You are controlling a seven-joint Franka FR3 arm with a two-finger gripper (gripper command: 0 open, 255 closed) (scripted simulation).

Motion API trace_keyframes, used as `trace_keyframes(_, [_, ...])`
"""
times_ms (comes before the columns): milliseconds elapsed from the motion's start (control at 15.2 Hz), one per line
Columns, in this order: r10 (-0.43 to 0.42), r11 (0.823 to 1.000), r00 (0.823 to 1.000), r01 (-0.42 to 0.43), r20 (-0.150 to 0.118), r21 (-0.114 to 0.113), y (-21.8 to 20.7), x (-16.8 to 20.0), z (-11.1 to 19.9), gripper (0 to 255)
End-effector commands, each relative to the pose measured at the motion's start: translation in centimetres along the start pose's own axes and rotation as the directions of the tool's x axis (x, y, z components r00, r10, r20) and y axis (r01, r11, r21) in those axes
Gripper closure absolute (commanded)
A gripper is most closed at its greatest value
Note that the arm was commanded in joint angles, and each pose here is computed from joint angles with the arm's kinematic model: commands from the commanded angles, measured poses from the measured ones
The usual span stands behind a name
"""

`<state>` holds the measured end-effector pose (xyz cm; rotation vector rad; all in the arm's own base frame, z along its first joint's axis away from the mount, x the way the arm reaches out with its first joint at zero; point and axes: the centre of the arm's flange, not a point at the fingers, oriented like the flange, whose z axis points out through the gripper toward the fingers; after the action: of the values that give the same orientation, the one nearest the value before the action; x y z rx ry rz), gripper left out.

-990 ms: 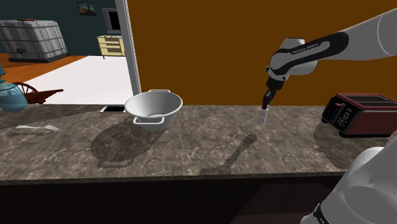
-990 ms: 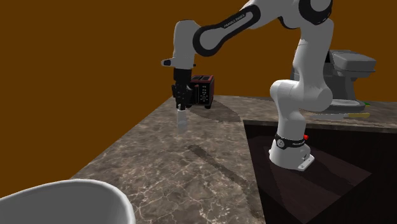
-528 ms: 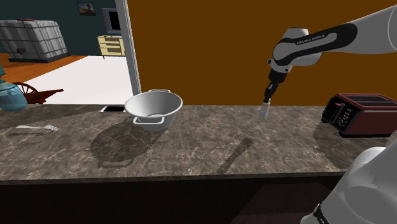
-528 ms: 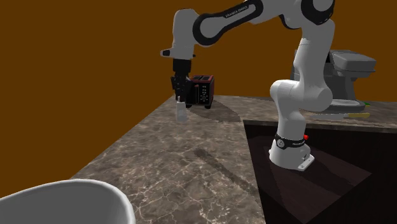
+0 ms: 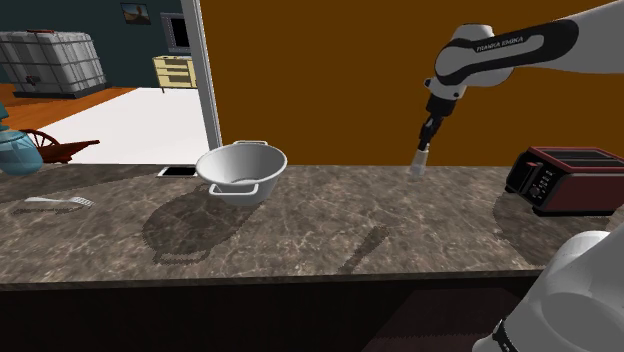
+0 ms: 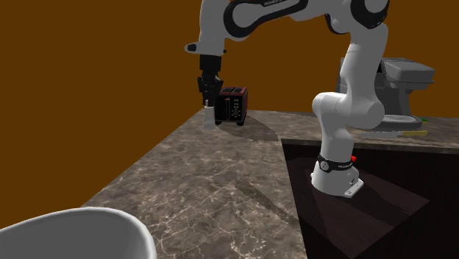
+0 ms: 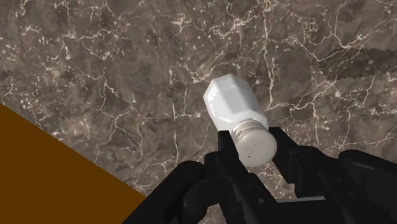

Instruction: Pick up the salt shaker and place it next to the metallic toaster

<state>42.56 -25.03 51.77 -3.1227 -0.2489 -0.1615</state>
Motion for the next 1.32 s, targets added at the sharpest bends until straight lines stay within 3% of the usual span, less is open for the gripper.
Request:
trace_keyframes(0, [0.0,1.0,1.0,0.0,0.0,0.0,0.0,0.1,-1.0,255])
trace_keyframes(1254, [0.0,1.0,1.0,0.0,0.0,0.0,0.0,1.1,-11.0,255])
